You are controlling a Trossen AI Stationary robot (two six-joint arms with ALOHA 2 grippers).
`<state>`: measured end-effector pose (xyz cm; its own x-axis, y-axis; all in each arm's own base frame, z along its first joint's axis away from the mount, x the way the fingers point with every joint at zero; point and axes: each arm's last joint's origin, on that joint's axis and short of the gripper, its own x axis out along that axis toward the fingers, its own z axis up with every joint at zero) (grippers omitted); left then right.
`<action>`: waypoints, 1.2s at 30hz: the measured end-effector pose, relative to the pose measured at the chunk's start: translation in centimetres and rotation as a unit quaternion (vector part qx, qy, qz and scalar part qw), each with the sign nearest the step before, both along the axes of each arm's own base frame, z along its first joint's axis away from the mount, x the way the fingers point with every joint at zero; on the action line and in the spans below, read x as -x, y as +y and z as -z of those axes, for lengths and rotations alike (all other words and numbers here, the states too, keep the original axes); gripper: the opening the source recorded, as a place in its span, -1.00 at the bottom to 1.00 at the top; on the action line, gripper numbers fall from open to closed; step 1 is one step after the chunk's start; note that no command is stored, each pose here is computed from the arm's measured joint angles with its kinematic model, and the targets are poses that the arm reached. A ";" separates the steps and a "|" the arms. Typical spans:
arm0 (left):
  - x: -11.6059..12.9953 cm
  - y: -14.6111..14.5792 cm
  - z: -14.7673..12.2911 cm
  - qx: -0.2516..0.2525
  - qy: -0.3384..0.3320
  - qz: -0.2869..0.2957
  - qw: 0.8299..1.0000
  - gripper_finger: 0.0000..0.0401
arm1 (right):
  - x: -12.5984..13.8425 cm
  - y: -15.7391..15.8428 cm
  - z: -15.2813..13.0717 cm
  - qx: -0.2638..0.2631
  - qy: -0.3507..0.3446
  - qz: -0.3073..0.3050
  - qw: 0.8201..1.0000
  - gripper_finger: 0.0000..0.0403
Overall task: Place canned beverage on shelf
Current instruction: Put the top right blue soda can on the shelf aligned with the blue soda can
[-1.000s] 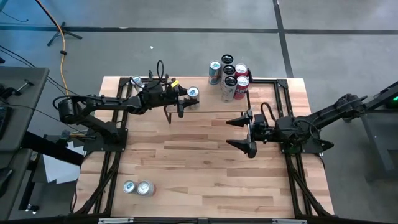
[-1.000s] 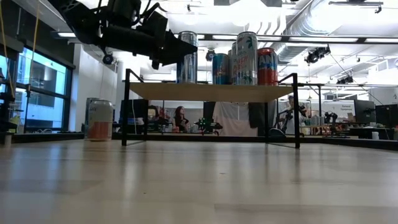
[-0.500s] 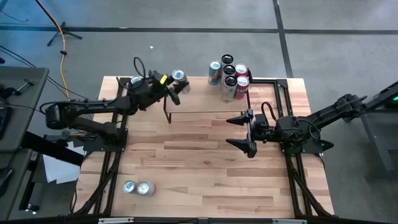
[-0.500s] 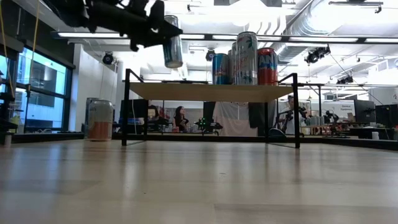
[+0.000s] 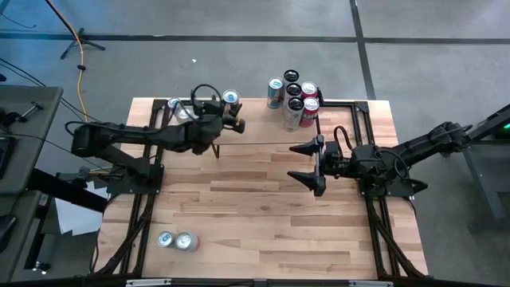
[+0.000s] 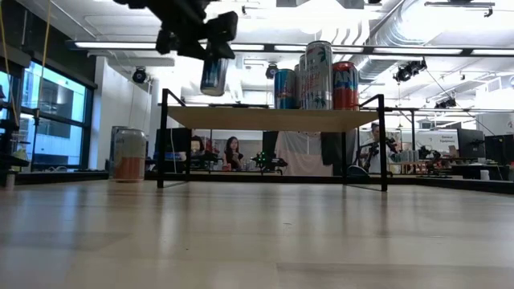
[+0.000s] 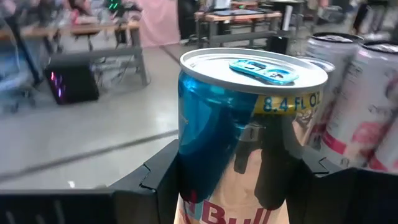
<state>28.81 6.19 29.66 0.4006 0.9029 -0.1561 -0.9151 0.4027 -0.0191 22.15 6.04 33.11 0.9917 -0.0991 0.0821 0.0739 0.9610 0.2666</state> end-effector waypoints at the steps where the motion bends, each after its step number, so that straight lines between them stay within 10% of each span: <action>1: -0.3 0.1 0.2 0.008 -0.013 -0.005 1.000 -0.19 | 0.0 -0.1 0.0 0.000 0.000 -0.001 1.000 0.98; 36: -2.6 -0.2 3.7 0.062 -0.016 0.023 0.998 0.19 | 0.0 0.0 0.0 -0.011 -0.001 -0.003 1.000 0.98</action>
